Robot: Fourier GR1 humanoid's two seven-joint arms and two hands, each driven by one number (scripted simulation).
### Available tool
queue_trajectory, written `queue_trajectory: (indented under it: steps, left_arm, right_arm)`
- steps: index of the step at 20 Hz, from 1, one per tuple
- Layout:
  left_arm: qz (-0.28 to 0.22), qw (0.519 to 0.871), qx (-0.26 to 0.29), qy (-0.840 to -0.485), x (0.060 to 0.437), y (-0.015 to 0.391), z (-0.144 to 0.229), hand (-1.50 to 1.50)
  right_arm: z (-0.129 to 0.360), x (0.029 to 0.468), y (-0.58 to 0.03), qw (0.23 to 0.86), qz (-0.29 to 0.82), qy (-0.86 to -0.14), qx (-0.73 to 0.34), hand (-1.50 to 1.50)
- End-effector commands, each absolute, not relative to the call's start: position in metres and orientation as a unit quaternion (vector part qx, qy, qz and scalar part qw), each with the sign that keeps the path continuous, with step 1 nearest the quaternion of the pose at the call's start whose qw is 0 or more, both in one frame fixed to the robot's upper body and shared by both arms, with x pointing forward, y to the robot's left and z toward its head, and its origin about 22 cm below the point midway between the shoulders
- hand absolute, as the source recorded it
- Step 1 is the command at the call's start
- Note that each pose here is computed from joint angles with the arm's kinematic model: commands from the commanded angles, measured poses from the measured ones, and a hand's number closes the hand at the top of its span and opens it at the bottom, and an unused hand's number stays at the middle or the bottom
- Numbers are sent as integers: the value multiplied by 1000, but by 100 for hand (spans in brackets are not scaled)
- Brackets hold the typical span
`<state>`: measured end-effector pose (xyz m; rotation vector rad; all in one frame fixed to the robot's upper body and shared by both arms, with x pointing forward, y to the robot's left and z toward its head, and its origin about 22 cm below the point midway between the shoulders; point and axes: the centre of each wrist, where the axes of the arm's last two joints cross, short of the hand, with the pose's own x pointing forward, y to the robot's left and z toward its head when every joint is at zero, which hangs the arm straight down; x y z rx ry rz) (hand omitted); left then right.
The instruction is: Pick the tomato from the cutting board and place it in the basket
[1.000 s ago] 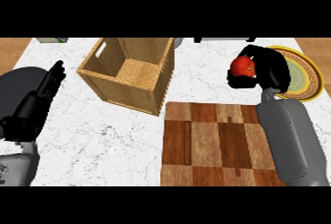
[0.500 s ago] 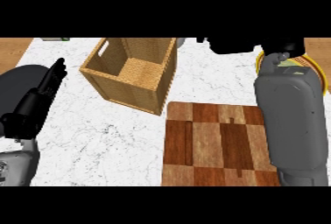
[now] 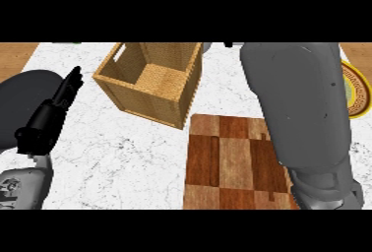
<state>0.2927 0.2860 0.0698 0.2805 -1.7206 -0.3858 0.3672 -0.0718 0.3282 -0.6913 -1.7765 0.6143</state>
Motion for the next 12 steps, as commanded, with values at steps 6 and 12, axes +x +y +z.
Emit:
queue_trajectory:
  steps: [6,12]
  left_arm:
    - [-179,617,115,-757,306,289,78,0]
    - [-175,622,120,-754,293,285,77,0]
  right_arm:
    - [359,381,1,585,271,-712,-279,150]
    - [328,409,2,624,336,-655,-263,150]
